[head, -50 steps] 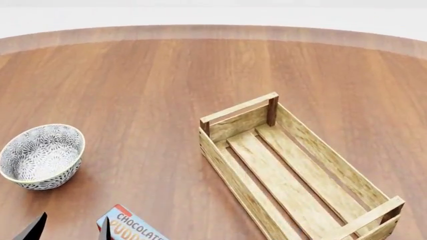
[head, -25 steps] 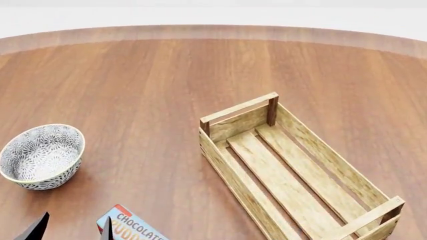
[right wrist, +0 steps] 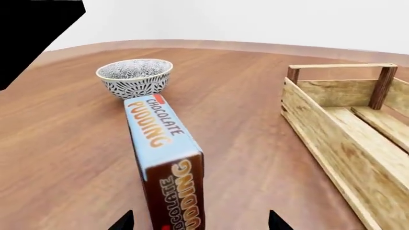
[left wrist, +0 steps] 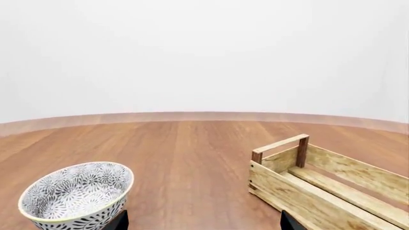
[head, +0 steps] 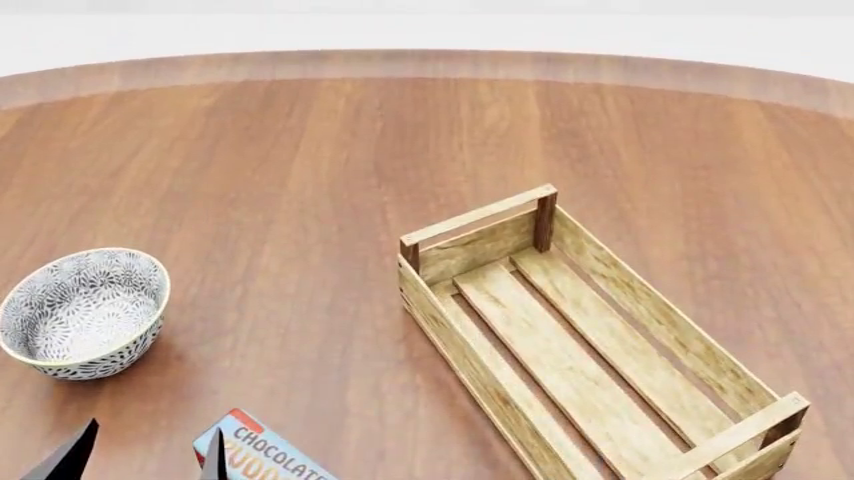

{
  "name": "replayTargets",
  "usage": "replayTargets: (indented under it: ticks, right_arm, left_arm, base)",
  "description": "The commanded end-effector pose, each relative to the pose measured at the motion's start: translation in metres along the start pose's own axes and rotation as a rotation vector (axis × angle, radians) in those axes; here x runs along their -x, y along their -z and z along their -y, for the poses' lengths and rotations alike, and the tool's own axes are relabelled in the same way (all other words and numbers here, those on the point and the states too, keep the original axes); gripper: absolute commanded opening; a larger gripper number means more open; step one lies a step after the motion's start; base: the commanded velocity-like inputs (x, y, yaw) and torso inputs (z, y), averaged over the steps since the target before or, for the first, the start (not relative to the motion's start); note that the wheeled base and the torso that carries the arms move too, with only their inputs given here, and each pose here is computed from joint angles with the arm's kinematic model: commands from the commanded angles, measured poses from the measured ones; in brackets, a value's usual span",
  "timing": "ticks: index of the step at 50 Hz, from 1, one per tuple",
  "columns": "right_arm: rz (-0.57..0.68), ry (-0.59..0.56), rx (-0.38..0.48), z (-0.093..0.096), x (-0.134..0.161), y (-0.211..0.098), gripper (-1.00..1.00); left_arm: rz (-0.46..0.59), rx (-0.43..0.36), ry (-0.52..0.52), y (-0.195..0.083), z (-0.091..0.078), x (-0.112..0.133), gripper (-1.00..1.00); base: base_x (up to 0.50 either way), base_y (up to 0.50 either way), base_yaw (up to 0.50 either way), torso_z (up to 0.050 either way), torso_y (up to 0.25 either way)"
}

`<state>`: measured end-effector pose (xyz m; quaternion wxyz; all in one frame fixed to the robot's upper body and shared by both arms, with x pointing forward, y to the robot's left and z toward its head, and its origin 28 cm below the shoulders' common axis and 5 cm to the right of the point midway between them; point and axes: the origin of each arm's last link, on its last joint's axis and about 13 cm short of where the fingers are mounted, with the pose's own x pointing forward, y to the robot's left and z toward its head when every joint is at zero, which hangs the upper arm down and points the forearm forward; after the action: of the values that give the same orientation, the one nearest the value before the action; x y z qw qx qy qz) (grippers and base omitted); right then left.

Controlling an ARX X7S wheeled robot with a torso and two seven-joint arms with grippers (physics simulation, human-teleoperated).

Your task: Pick up the chocolate pudding and put it in the tray.

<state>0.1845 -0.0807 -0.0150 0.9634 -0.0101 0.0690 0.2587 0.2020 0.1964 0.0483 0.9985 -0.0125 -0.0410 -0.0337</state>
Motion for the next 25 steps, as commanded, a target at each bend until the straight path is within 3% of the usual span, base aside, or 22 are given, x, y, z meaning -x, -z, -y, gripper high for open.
replayTargets:
  ticks: [1,25]
  right_arm:
    - [-0.029,-0.033,0.015,-0.004,-0.009,0.006,1.0]
    - [-0.079,-0.058,0.009,0.001,-0.033,0.021,1.0]
  left_arm:
    - [0.002,0.002,0.001,0.0,0.001,0.0,1.0]
    - [0.003,0.002,0.007,-0.002,0.003,0.001,1.0]
  base:
    - [0.0,0.0,0.0,0.0,0.0]
    - [0.0,0.0,0.0,0.0,0.0]
